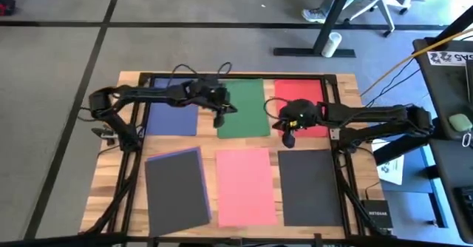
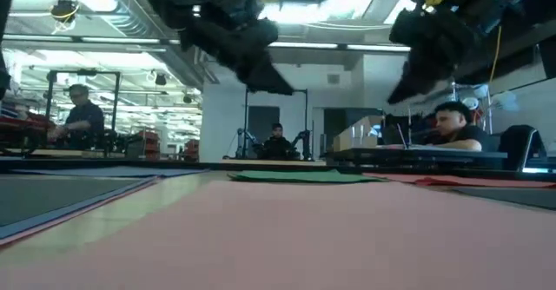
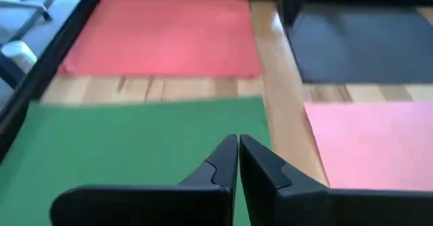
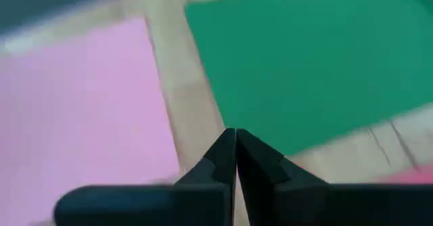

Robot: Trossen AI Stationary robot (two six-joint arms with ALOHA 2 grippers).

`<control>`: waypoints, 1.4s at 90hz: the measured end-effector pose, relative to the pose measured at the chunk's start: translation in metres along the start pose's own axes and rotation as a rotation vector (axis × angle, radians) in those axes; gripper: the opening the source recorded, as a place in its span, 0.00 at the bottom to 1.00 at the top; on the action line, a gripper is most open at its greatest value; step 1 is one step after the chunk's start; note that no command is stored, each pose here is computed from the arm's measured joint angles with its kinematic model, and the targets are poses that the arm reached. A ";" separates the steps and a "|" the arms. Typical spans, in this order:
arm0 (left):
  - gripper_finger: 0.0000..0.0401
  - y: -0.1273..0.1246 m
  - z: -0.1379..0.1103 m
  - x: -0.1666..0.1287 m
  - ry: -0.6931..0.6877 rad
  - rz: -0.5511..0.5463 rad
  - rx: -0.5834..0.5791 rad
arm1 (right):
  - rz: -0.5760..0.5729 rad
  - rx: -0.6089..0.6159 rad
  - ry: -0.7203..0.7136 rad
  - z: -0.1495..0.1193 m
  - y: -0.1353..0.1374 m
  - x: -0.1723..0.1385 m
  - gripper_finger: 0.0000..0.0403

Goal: Organize paper
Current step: Stack the green paper on top of the other green paper

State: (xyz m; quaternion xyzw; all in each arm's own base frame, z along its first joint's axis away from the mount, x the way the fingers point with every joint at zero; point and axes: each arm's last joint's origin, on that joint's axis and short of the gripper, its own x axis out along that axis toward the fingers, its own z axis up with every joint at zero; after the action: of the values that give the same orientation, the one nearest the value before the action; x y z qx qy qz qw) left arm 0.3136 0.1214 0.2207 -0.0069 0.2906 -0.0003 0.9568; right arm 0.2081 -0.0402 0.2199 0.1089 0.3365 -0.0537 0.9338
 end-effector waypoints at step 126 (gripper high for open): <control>0.00 -0.022 -0.090 0.033 0.489 0.038 0.072 | -0.152 0.028 0.470 -0.028 -0.025 0.085 0.00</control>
State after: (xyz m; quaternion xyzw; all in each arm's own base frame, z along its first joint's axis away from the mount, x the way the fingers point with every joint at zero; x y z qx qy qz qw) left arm 0.2910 0.0978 0.1281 0.0330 0.5132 0.0055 0.8576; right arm 0.2520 -0.0600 0.1403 0.1055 0.5509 -0.1015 0.8216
